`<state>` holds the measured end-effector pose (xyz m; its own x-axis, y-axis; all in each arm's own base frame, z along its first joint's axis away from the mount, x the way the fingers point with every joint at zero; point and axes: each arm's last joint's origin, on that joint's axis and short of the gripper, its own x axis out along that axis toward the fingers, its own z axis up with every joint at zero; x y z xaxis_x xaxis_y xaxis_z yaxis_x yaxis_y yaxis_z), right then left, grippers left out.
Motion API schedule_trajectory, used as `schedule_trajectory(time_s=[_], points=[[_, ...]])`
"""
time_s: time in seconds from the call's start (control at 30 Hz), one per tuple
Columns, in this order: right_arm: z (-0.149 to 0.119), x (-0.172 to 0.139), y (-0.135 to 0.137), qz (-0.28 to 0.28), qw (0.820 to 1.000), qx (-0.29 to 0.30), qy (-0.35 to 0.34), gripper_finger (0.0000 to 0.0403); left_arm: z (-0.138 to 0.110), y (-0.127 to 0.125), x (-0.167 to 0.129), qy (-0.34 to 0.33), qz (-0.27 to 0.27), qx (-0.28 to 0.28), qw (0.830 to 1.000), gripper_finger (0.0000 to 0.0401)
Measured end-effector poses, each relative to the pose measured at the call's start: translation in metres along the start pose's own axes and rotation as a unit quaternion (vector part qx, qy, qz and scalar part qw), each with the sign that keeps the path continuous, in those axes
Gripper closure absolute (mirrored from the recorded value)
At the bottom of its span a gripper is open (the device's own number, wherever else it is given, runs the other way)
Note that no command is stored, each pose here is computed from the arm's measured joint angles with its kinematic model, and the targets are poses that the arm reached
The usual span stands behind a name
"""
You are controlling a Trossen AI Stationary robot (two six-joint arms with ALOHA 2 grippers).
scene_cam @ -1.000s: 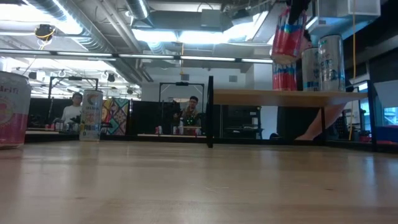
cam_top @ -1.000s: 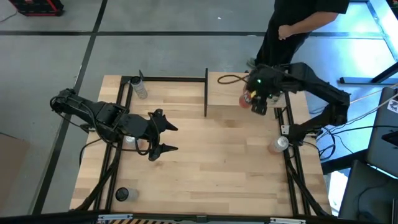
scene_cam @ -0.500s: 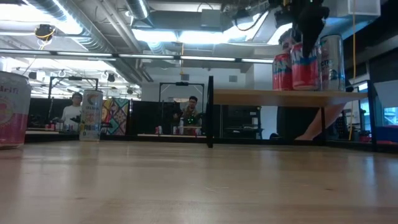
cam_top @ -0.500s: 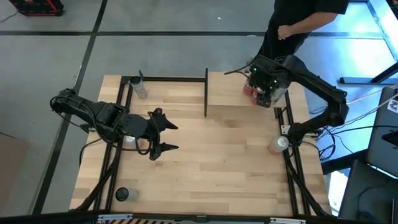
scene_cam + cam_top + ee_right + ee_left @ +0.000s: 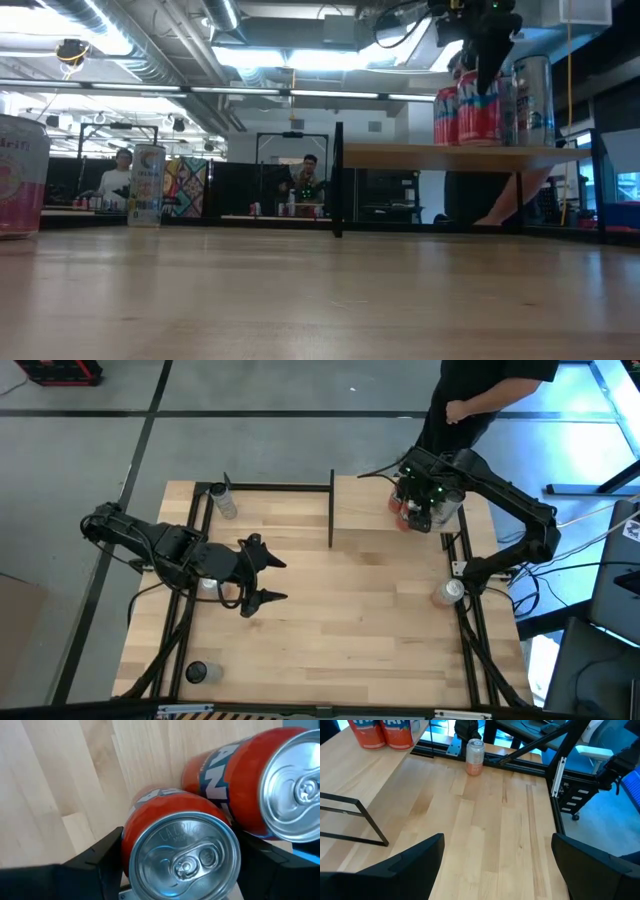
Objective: Place canned beverage on shelf
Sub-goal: Put the orange soda can on the shelf aligned with the other orange soda can, then adjust the top orange soda can on the shelf
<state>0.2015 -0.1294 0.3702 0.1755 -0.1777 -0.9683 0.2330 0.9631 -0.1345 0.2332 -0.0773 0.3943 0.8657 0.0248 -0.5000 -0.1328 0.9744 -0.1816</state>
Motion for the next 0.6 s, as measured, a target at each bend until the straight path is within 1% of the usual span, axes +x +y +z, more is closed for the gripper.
schedule_trajectory(time_s=[0.07,0.23,0.3,0.4,0.6], points=[[0.0,0.0001,-0.0003,-0.006,1.0,0.0,0.002,0.012,0.0,0.0,0.0,0.0,0.0,0.0,1.0,0.0044],[0.0015,0.0008,-0.0034,-0.047,0.999,0.003,0.006,0.0041,0.0,0.0,0.0,0.0,0.0,0.0,1.0,0.0044],[0.0011,0.0007,-0.0041,-0.06,0.998,0.005,0.012,0.0019,0.0,0.0,0.0,0.0,0.0,0.0,1.0,0.0044],[0.0006,-0.0002,-0.0036,-0.055,0.998,0.006,0.008,0.0012,0.0,0.0,0.0,0.0,0.0,0.0,1.0,0.0044],[-0.0011,-0.0032,-0.0028,-0.052,0.998,0.015,0.012,0.0029,0.0,0.0,0.0,0.0,0.0,0.0,1.0,0.0044]])
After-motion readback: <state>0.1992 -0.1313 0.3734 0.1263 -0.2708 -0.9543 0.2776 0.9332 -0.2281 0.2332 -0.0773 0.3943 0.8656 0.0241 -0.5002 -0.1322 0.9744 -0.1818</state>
